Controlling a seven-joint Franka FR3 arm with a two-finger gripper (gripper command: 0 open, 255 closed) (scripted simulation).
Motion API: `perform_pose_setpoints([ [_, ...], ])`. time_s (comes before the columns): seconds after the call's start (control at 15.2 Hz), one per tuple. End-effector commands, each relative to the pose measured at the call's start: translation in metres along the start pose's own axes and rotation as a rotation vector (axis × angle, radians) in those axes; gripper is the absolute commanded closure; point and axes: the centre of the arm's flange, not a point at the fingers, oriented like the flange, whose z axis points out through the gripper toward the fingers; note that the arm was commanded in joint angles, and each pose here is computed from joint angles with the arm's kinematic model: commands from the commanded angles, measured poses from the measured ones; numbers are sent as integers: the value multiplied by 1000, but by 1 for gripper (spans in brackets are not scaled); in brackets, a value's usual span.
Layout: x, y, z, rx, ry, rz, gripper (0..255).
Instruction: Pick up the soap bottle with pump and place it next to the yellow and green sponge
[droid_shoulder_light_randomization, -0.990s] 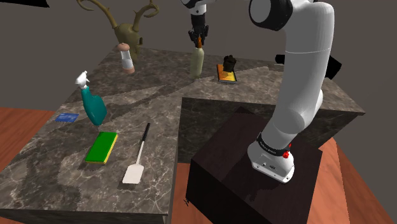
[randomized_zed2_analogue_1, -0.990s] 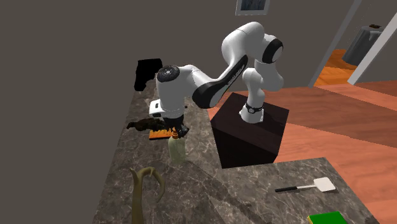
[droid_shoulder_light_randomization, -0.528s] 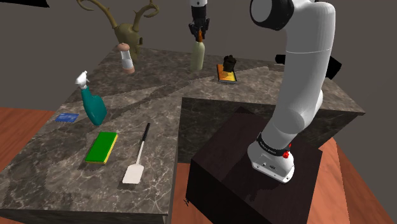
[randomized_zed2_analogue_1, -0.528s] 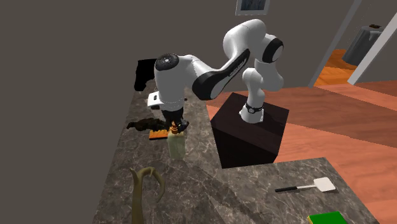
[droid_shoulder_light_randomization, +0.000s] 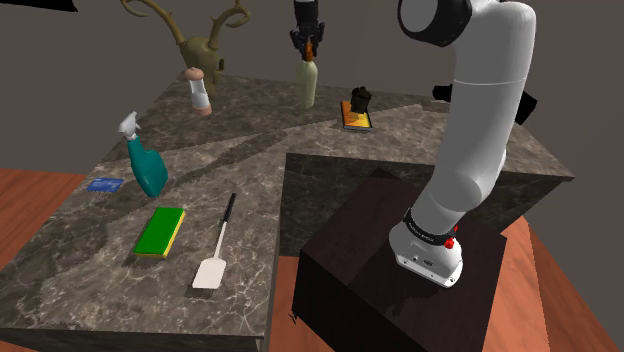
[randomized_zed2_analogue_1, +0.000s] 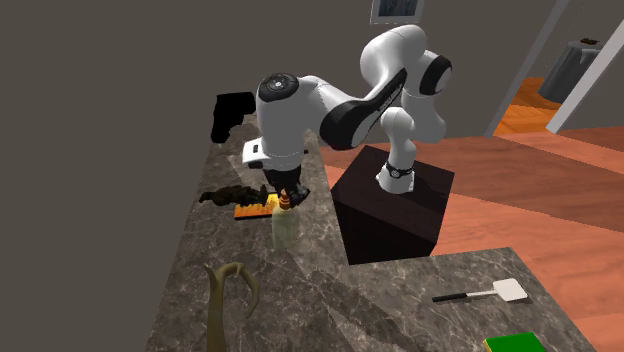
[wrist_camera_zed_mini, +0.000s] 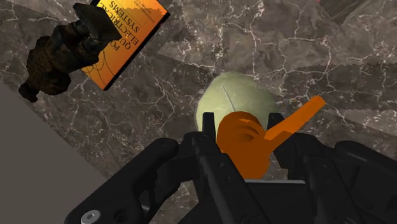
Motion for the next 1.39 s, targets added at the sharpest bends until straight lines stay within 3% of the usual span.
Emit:
perform_pose_setpoints([
  [0.0,-8,-27,-3,0,0,0,255],
  [1.32,-69,-282,-30,0,0,0,255],
])
